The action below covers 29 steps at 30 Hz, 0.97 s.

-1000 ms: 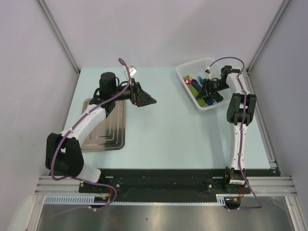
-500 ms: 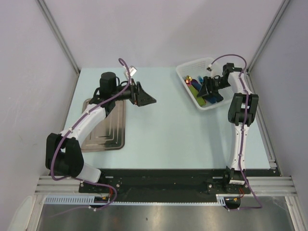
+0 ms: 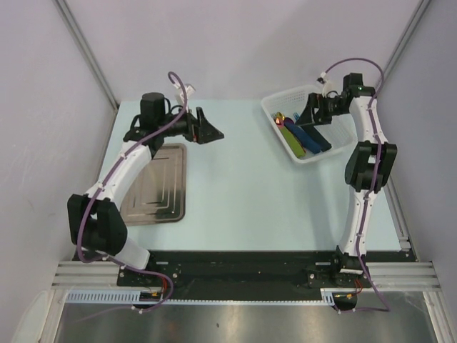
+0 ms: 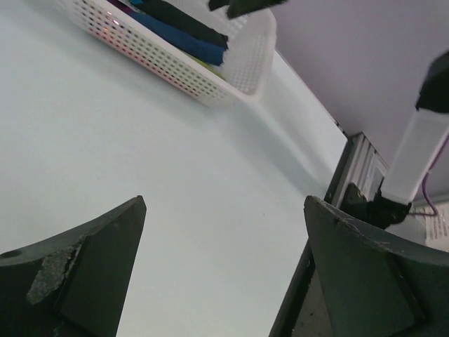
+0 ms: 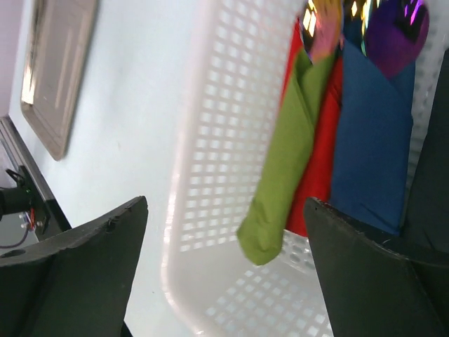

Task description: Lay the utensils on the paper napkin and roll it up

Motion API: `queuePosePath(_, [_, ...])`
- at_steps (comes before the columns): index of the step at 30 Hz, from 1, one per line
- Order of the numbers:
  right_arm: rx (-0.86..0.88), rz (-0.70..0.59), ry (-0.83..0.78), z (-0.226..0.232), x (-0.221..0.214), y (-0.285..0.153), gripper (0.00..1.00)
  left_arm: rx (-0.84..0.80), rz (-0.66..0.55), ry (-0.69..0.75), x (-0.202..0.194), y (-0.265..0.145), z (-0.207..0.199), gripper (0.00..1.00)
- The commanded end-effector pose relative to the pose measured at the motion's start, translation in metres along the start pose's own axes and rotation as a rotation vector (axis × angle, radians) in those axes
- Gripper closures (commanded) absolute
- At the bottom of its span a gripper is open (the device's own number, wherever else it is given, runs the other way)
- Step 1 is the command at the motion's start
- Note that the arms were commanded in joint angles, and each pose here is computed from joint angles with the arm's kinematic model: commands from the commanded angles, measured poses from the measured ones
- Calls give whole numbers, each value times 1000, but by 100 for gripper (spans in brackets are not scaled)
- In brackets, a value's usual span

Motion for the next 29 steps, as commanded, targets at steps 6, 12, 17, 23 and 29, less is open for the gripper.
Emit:
queuePosePath(6, [-32, -241, -129, 97, 60, -82, 0, 258, 25, 77, 52, -40, 32, 0])
queuePosePath(12, [-136, -249, -97, 123, 16, -102, 0, 485, 50, 19, 60, -64, 56, 0])
queuePosePath(17, [-232, -218, -33, 127, -44, -110, 0, 631, 93, -29, 37, -79, 67, 0])
queuePosePath(23, [-289, -181, 12, 134, -113, -108, 0, 694, 126, -23, -18, -95, 70, 0])
queuePosePath(29, [-312, -221, 10, 140, -126, -111, 0, 668, 116, 3, -37, -104, 56, 0])
Point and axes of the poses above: each gripper's point midway between its finger pads, its own y axis out along the fingers, its own z axis along the line the jaws close on, x = y × z, the point moved 5 cm from there along -y, back along the fingers, and after that the axes turned 2 degrees about -y, right-handed, at the moved point
